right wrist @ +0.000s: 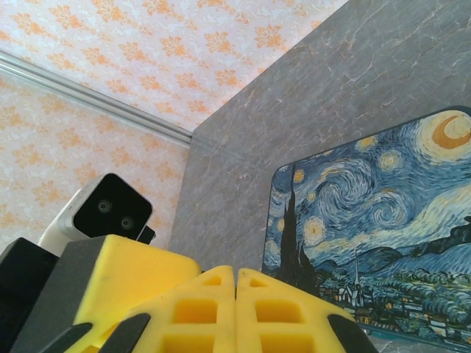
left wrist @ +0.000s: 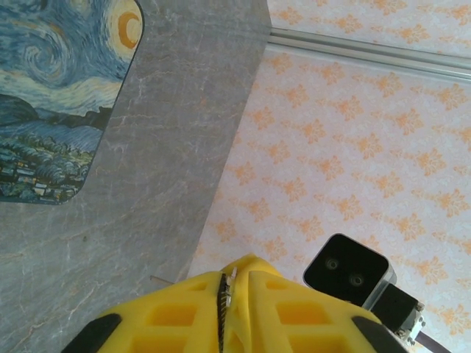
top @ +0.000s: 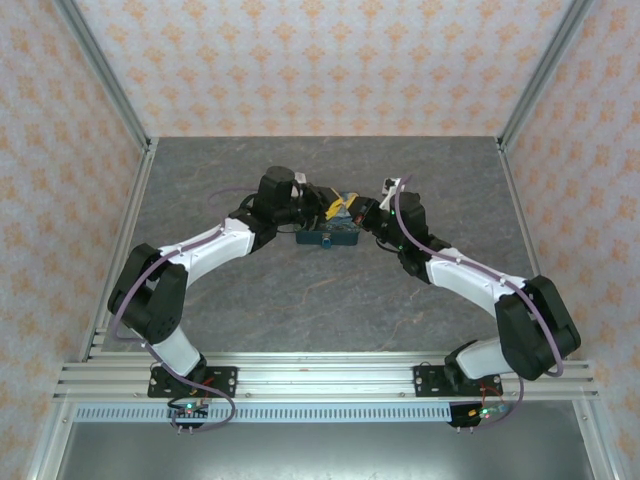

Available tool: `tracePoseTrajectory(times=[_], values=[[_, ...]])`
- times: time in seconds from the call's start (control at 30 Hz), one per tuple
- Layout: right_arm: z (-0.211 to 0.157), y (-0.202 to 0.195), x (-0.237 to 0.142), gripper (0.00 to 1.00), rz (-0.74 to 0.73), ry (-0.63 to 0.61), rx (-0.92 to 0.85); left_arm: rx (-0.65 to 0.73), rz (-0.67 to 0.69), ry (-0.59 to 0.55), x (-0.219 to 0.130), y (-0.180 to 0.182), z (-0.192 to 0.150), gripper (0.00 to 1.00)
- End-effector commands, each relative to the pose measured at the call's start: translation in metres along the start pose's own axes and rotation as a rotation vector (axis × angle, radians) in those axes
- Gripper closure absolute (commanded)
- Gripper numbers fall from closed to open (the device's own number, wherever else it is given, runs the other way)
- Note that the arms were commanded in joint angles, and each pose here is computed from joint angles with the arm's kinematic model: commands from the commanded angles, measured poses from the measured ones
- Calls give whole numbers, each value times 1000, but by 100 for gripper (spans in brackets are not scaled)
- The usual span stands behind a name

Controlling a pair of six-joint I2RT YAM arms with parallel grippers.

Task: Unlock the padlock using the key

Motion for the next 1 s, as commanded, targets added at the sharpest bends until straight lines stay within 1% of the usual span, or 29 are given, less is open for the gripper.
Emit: tracePoseTrajectory(times=[0.0, 0.17, 0.3, 0.33, 0.4, 0.43, 0.47, 0.53, 0.63, 0.77, 0.87, 0.97], values=[[-1, -2, 0, 100, 18, -3, 8, 26, -46, -8, -3, -10, -4, 90], [0, -2, 0, 100, 21, -5, 10, 32, -47, -11, -2, -9, -4, 100], [4, -1, -1, 100, 37, -12, 24, 53, -45, -13, -1, -9, -4, 100], [7, -2, -2, 96, 43, -17, 35, 66, -46, -14, -1, -9, -3, 100], [15, -8, -8, 67, 44, -39, 68, 114, -41, -10, 0, -10, -3, 100], [20, -11, -12, 58, 48, -54, 79, 146, -43, -9, -1, -12, -3, 100], [25, -14, -16, 53, 49, -65, 87, 186, -39, -4, -1, -14, -4, 100], [34, -19, -22, 47, 62, -68, 93, 252, -48, 14, -1, -19, -5, 100], [43, -22, -27, 44, 112, -49, 94, 341, -81, 63, 0, -28, -8, 100], [48, -14, -28, 44, 218, 12, 68, 452, -98, 118, 2, -35, -13, 100], [50, -6, -28, 45, 269, 41, 48, 494, -111, 149, 3, -36, -13, 100], [52, 2, -28, 48, 314, 61, 42, 506, -128, 166, 4, -37, -14, 100]])
Point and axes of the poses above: each hand's point on the last joint's axis, 136 mm out from that joint toward the fingers, its own x axis out along the fingers, its own y axis along the line the jaws close on, z = x × y, the point moved 5 cm from there along -x, back along the fingers, and after that the axes turned 7 degrees about -x, right-handed, at the moved point
